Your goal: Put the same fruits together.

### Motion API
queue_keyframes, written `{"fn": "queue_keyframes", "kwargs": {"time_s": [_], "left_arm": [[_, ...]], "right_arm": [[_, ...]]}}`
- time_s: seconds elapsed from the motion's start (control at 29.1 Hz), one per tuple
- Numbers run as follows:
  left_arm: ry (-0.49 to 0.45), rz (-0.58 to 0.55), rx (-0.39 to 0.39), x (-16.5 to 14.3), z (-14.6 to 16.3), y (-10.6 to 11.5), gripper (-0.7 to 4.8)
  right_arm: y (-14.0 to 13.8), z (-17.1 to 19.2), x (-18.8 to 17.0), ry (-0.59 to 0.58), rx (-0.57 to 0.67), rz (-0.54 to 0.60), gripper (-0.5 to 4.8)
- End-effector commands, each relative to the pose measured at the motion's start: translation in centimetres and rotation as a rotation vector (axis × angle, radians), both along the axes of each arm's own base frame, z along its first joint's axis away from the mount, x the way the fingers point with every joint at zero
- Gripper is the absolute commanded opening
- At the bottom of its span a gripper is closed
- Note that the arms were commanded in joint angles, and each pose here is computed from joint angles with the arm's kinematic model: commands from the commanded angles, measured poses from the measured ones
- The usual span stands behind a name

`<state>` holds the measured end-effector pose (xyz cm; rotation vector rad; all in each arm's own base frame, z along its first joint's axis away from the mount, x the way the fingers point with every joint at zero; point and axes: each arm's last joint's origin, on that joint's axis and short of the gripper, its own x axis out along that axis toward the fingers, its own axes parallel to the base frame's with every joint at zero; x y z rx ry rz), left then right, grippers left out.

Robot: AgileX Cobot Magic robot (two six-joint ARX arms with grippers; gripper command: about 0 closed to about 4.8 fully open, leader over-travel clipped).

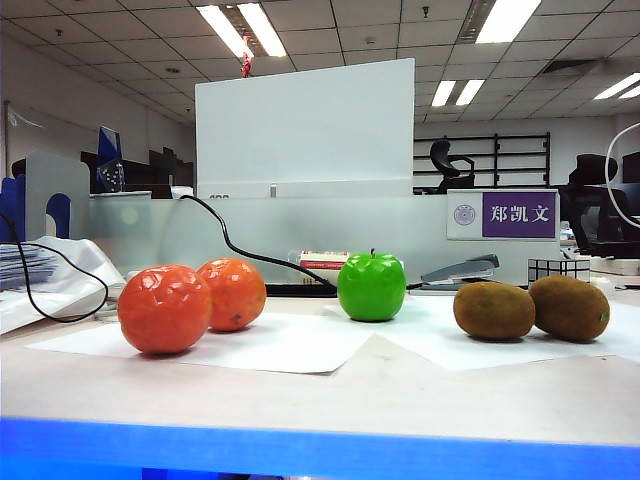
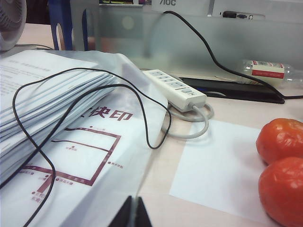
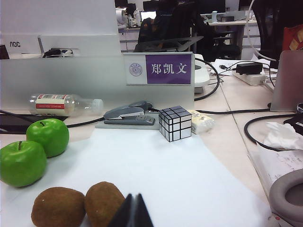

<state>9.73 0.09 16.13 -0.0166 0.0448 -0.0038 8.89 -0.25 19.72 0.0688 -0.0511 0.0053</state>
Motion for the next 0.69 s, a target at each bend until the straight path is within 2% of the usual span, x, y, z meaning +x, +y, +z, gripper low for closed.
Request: {"fn": "queue_keyframes", "kwargs": {"time_s": [0.03,0.69], "left_arm": [[-0.008,-0.005,0.001,-0.01,0.09,-0.03,-0.05],[-0.008,-0.005,0.001,-0.01,0.09,-0.03,-0.05]], "right_arm": [[0.00,0.29,-0.06,-0.020,-0.001,-0.002,-0.07],[0.00,0.20,-0.05,-0.012,-0.001,-0.002,-0.07]]}}
